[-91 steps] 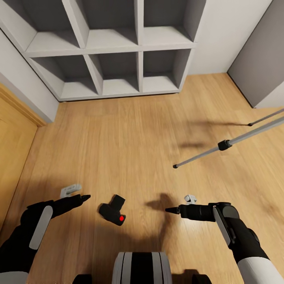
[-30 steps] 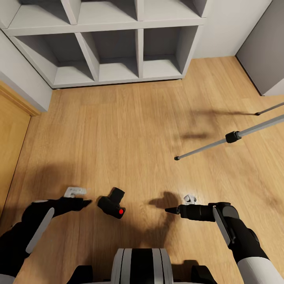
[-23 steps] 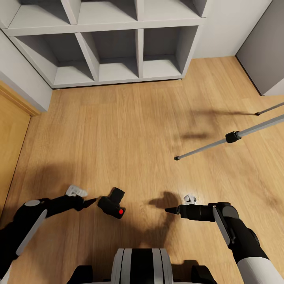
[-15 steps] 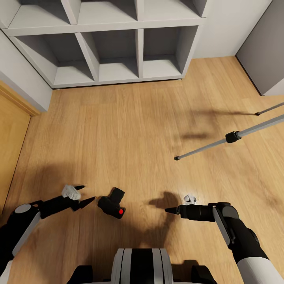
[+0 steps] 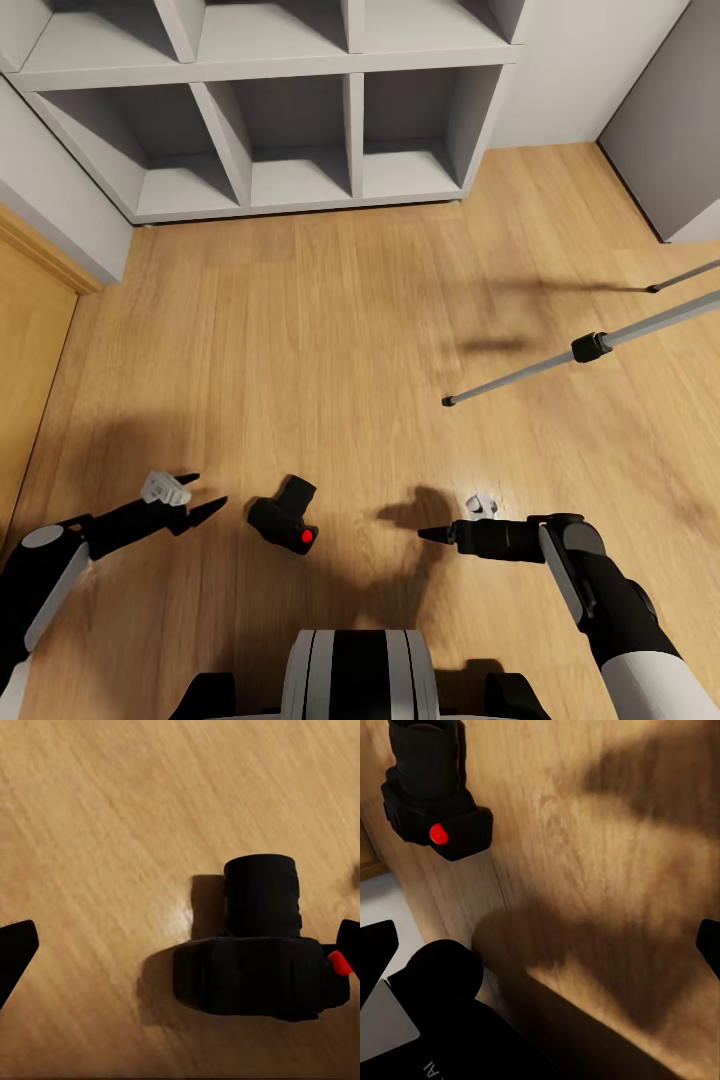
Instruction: Attach the digital camera to the camera tripod in the bedroom.
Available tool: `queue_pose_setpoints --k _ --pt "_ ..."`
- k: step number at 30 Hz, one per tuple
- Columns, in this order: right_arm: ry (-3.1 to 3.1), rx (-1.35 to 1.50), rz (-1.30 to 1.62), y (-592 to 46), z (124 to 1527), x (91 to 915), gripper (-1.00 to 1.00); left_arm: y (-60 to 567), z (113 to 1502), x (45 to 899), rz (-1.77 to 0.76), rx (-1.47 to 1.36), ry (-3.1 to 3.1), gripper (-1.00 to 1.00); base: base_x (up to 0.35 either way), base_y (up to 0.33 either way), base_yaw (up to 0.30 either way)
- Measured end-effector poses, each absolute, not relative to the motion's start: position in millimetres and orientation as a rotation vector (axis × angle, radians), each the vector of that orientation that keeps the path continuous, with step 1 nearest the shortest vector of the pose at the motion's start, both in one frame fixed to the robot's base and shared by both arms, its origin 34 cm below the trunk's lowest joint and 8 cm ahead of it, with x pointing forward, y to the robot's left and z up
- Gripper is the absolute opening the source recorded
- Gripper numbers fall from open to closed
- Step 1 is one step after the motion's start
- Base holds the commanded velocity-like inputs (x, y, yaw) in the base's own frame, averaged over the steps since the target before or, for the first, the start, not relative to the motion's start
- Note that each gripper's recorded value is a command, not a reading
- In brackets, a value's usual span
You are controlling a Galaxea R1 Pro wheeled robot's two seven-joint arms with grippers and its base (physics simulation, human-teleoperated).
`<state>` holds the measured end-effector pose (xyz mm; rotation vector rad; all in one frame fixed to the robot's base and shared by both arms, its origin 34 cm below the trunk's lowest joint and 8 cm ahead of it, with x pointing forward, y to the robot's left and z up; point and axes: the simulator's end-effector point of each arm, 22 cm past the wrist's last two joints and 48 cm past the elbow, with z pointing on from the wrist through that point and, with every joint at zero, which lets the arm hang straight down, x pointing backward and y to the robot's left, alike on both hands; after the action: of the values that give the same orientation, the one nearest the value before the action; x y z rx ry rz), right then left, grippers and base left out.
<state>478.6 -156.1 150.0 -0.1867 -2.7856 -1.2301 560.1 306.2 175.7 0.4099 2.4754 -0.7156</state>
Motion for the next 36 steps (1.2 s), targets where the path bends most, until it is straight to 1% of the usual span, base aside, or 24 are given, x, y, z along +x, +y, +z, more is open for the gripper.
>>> queue_pose_setpoints --k 2,6,9,12,13,14,18,27,33,36 --pt "-2.785 -0.187 -1.230 -155.5 149.6 478.0 1.00 307.8 174.6 558.4 -0.716 0.409 2.480 1.00 0.000 0.000 0.000" --pt "-2.784 -0.187 -1.231 -155.3 149.5 477.9 1.00 314.5 179.1 562.2 -0.675 0.495 2.472 1.00 0.000 0.000 0.000" --pt "-2.784 -0.188 -1.231 -155.3 149.6 477.9 1.00 324.3 191.4 571.7 -0.596 0.692 2.443 1.00 0.000 0.000 0.000" --pt "-2.783 -0.188 -1.231 -155.2 149.4 477.8 1.00 325.1 201.0 575.1 -0.575 0.897 2.418 1.00 0.000 0.000 0.000" --pt "-2.784 -0.188 -1.230 -155.6 149.3 477.7 1.00 317.9 210.4 584.1 -0.606 1.023 2.381 1.00 0.000 0.000 0.000" --pt "-2.784 -0.188 -1.230 -155.5 149.2 477.7 1.00 310.3 218.2 591.3 -0.643 1.091 2.350 1.00 0.000 0.000 0.000" --pt "-2.786 -0.187 -1.227 -155.7 148.8 477.7 1.00 289.1 235.0 595.7 -0.763 1.204 2.282 1.00 0.000 0.000 0.000" --pt "-2.788 -0.190 -1.229 -155.6 148.6 478.2 1.00 261.1 241.2 593.5 -0.862 1.222 2.228 1.00 0.000 0.000 0.000" --pt "-2.792 -0.187 -1.215 -157.3 147.2 477.4 1.00 196.9 240.5 595.8 -0.972 1.112 2.163 1.00 0.000 0.000 0.000" --pt "-2.792 -0.185 -1.213 -157.7 147.1 477.3 1.00 189.1 240.3 597.3 -0.980 1.092 2.159 1.00 0.000 0.000 0.000"
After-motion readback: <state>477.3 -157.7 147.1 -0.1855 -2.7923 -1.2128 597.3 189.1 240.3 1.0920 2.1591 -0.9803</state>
